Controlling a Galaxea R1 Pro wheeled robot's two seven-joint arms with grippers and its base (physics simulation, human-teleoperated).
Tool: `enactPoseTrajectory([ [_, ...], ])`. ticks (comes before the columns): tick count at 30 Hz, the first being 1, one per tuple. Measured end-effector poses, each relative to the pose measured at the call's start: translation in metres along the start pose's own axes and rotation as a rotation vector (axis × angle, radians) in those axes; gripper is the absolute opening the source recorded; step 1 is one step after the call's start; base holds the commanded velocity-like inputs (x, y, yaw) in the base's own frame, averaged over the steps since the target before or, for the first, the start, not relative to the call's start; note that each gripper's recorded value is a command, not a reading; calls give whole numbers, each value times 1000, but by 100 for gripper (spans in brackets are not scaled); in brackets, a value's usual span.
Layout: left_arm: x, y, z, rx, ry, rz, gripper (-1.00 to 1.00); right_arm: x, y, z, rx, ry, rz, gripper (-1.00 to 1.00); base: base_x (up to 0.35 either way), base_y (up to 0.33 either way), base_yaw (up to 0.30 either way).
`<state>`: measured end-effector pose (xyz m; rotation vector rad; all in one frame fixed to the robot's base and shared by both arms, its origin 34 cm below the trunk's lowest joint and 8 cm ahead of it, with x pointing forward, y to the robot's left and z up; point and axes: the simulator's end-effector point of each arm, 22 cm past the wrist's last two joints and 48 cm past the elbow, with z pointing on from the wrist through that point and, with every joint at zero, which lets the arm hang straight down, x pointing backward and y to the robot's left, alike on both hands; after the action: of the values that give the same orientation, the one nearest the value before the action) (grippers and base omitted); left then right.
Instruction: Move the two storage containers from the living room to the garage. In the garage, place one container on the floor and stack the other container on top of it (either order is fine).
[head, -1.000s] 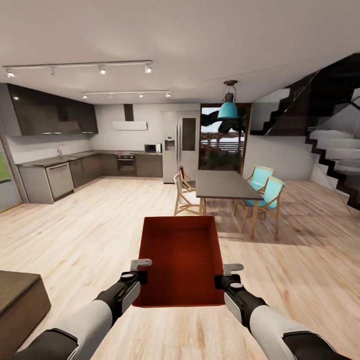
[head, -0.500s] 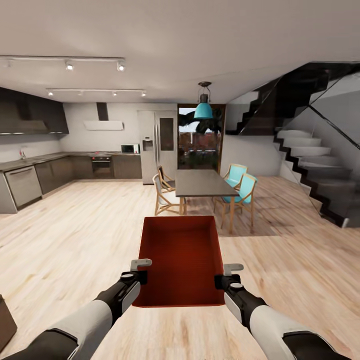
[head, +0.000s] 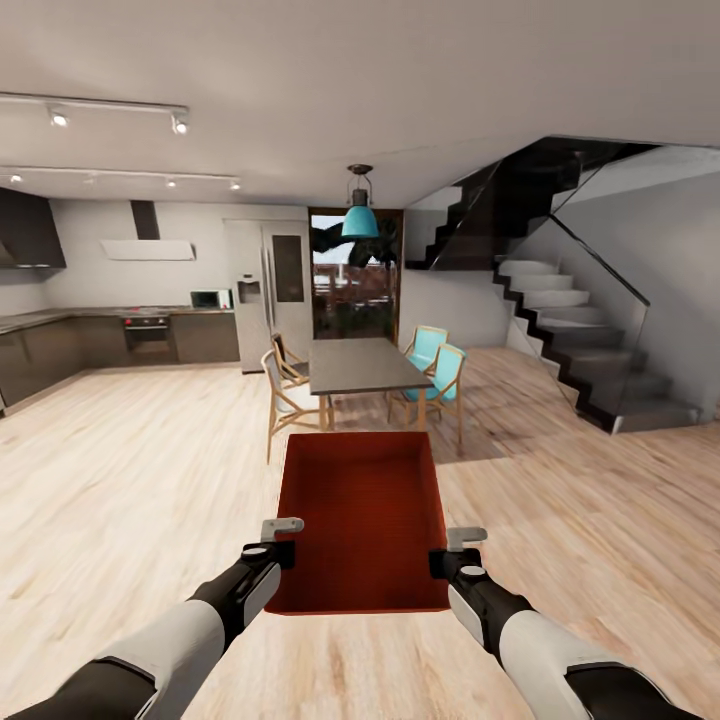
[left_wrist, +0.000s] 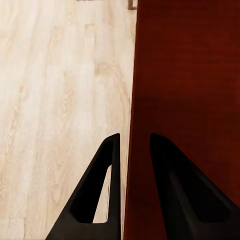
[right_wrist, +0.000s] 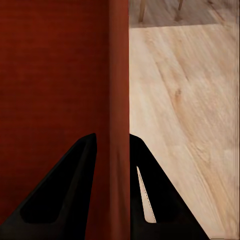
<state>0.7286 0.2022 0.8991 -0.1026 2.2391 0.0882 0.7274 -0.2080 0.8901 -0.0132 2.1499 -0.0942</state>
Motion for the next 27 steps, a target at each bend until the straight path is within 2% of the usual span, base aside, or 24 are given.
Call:
enactPoseTrajectory([
  [27, 0, 0, 0, 0, 0, 0, -100, 0, 0, 0, 0, 0, 0, -100, 0, 0, -294],
])
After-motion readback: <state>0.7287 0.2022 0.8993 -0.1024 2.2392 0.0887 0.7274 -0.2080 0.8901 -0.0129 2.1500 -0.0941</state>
